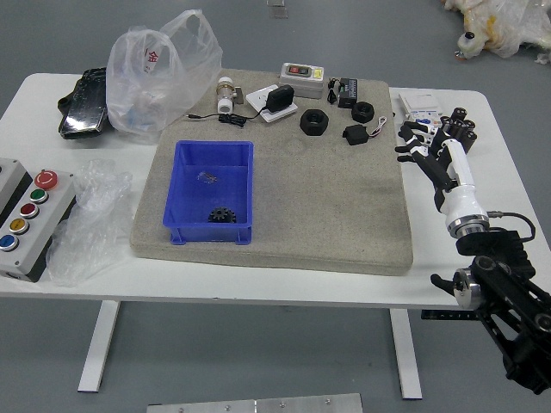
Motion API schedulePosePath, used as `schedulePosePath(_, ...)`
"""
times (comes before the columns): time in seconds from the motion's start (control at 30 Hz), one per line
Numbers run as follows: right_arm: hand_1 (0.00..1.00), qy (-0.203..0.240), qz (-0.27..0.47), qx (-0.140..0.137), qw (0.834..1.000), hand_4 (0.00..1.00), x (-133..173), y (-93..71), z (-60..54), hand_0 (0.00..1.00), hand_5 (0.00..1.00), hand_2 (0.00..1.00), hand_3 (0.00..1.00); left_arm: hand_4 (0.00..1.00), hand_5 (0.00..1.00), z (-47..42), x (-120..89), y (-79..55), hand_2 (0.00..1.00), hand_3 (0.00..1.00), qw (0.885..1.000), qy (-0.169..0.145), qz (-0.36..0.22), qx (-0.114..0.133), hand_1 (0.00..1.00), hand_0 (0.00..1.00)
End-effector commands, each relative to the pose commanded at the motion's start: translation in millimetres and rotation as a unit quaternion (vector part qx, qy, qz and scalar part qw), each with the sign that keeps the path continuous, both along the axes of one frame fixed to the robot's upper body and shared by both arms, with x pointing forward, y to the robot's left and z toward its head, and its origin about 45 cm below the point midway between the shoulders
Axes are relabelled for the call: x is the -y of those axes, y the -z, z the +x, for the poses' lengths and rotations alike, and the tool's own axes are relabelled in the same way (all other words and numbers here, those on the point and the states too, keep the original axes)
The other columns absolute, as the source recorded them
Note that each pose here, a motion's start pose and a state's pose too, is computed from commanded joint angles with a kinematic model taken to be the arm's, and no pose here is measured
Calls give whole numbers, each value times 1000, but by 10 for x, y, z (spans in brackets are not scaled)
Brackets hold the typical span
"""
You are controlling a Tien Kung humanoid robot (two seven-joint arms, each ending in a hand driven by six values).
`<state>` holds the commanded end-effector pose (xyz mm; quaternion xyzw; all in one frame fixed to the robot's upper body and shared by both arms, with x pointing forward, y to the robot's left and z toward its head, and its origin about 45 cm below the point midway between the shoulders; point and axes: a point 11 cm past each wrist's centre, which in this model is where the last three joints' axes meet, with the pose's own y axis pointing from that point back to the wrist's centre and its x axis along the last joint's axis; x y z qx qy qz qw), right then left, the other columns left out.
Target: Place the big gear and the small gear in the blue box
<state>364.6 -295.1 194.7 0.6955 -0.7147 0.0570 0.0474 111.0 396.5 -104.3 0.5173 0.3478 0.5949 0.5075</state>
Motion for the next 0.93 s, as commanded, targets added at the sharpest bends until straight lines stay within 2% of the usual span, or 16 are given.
schedulePosePath(0.07,497,-5,-15,3,1000,706,-21,-8,6,479,434,590,663,677,296,2,0,0,532,727,1000,-1,0,0,503,687)
schedulePosePath(0.23,497,-3,-5,1,1000,706,24,17,-4,479,434,590,663,677,296,27,17,-1,532,727,1000,1,-1,5,503,687)
schedulePosePath(0.3,475,1,4,-1,1000,703,66,27,-11,447,426,578,662,675,296,32,32,2,531,728,1000,2,-2,7,500,686)
schedulePosePath(0.6,462,13,68,11,998,699,142,1,16,426,414,566,657,674,294,-9,45,16,529,727,1000,0,-4,4,496,686)
schedulePosePath(0.83,451,19,131,18,991,700,172,-22,7,418,412,561,659,674,293,27,36,6,530,727,1000,-1,-3,9,492,685)
schedulePosePath(0.87,437,19,137,20,990,696,175,-36,7,416,410,555,656,673,291,31,41,6,530,727,1000,-1,-4,9,451,684)
schedulePosePath(0.93,437,16,148,27,988,696,170,-89,8,416,410,555,656,673,291,37,51,7,530,727,1000,0,-5,9,451,684)
